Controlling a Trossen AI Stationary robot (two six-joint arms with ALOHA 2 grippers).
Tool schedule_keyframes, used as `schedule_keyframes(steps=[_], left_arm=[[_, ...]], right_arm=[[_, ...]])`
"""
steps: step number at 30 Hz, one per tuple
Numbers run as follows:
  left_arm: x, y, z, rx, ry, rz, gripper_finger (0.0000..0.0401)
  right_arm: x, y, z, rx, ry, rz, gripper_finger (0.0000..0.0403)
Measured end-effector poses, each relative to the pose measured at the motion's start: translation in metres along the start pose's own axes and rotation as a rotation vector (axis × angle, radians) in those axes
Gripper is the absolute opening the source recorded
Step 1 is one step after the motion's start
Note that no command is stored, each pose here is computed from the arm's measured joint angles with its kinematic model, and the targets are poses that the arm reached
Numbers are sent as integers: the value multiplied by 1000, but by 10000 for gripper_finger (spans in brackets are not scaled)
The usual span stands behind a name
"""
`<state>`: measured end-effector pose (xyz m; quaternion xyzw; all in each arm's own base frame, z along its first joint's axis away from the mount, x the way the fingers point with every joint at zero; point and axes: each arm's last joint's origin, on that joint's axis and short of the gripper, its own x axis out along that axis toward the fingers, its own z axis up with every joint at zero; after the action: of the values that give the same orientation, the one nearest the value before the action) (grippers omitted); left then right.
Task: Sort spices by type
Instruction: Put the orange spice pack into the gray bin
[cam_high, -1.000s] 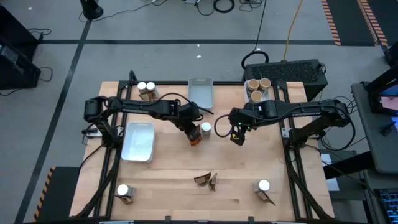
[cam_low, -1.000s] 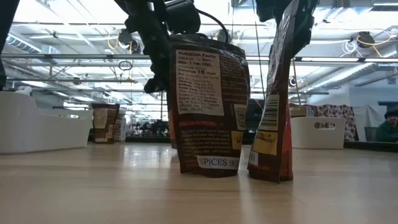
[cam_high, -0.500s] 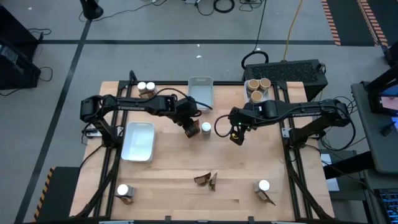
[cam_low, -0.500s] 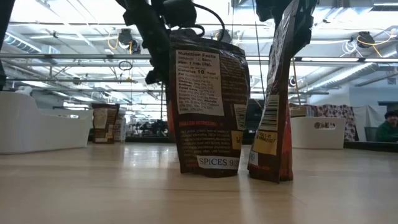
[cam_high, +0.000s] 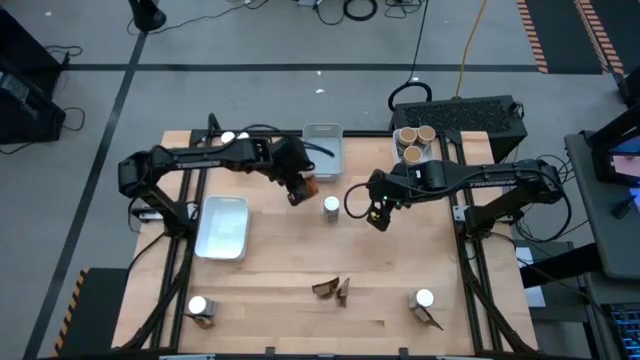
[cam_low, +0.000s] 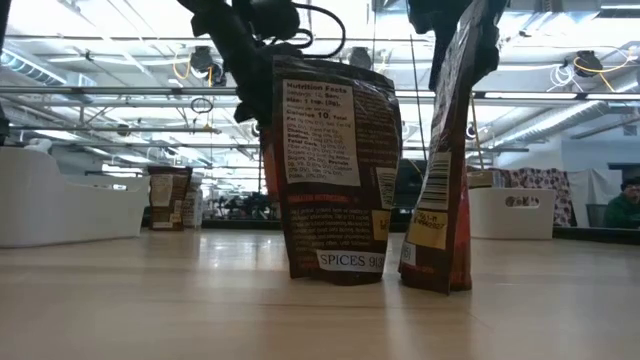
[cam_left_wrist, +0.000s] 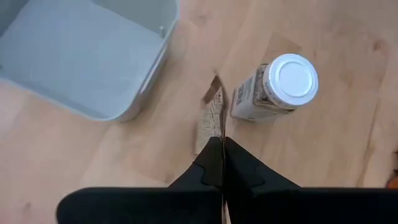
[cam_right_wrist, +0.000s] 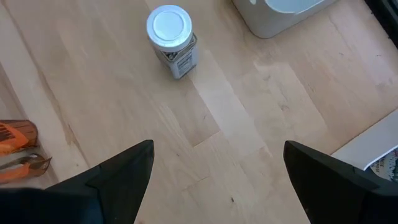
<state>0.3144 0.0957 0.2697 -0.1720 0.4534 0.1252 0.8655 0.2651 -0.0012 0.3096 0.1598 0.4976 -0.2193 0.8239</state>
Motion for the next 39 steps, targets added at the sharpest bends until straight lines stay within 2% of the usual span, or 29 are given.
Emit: schedule_keyframes(steps=[5,9,12,17,21,24,27,31,34,35,39], left_arm=[[-19,14,4,5,-15,9,3],[-36,24,16,54,-32,30,3],[-48,34,29,98,-95,51,3],[-73,65,43,91,-177,116,3],[-84,89,50,74,-263,138,2],[-83,100,57,74,-324,122,2],[-67,107,65,114,-356,62,2],[-41,115,70,217,-321,51,1],[-31,120,75,296,-287,59,1],[-30,121,78,323,-289,64,1],[-18,128,89,401,-265,98,1]], right_arm=[[0,2,3,8,-35,20,341],[0,7,12,-1,-125,70,341],[0,7,17,-17,-155,78,341],[1,0,28,-30,-231,59,335],[0,-2,40,-78,-343,56,314],[1,-7,49,-85,-417,62,277],[1,-15,57,-71,-461,52,220],[2,-25,61,-47,-462,55,116],[3,-30,63,-51,-454,72,30],[3,-32,64,-56,-453,74,16],[4,-38,67,-16,-461,67,10]])
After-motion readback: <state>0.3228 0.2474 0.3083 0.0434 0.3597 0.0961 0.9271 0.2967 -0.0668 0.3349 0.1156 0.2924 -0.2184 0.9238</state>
